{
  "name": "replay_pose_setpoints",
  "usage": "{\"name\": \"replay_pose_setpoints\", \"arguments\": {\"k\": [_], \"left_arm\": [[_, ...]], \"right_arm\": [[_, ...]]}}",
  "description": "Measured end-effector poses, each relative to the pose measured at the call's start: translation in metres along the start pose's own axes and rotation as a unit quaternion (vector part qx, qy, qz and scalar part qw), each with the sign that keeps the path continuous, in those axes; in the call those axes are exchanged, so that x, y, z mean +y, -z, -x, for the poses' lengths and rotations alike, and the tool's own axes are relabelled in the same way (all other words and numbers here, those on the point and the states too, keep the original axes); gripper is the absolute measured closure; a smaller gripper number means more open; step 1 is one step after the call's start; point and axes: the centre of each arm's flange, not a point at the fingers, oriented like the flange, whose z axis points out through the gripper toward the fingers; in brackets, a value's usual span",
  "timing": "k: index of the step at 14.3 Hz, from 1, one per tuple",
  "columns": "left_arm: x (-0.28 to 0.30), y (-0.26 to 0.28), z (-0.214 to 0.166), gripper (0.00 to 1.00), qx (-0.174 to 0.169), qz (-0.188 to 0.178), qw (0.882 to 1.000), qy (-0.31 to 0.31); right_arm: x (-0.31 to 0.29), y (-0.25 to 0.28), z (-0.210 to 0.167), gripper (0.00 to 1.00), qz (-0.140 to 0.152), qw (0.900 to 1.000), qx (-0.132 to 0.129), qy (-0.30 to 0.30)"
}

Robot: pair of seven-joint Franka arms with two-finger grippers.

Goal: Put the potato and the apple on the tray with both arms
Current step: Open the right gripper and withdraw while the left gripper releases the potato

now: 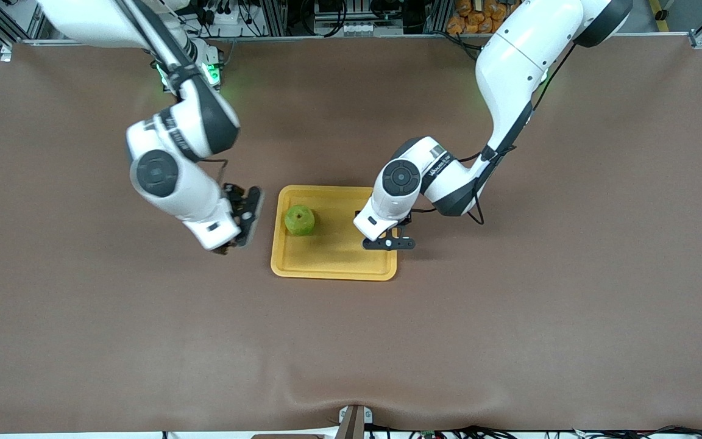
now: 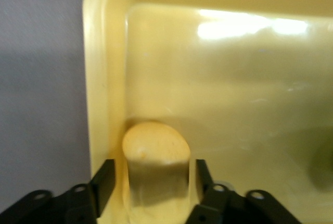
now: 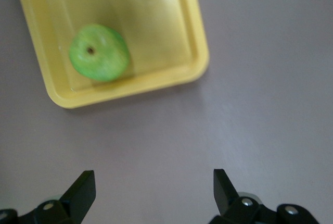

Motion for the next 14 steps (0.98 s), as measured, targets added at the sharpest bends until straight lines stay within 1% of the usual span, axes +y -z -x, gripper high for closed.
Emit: {"name": "replay_pose_setpoints", "arguments": {"k": [2, 3, 6, 8, 9, 11, 14], "left_arm": [[-0.001, 0.003, -0.004, 0.04, 0.01, -0.006, 1.0, -0.007], [-0.001, 0.005, -0.006, 0.0, 0.014, -0.005, 1.0, -0.007], [-0.003, 0.023, -0.016, 0.0, 0.027, -0.004, 1.0, -0.003], [-0.012, 0.047, -0.027, 0.0, 0.037, -0.006, 0.999, 0.006], [-0.022, 0.064, -0.034, 0.0, 0.042, -0.009, 0.999, 0.015], [-0.041, 0.105, -0.044, 0.0, 0.053, -0.018, 0.998, 0.031], [-0.075, 0.17, -0.053, 0.0, 0.068, -0.035, 0.995, 0.059]], "right_arm": [[0.004, 0.016, 0.019, 0.0, -0.008, 1.0, -0.007, -0.016], [0.001, 0.027, 0.024, 0.0, -0.009, 1.0, -0.011, -0.019], [-0.014, 0.059, 0.033, 0.0, -0.01, 0.999, -0.022, -0.025], [-0.018, 0.081, 0.045, 0.0, -0.005, 0.999, -0.026, -0.038], [-0.02, 0.091, 0.053, 0.0, -0.004, 0.998, -0.029, -0.053], [-0.021, 0.106, 0.073, 0.0, -0.007, 0.994, -0.039, -0.103], [-0.01, 0.108, 0.103, 0.0, -0.014, 0.987, -0.044, -0.152]]}}
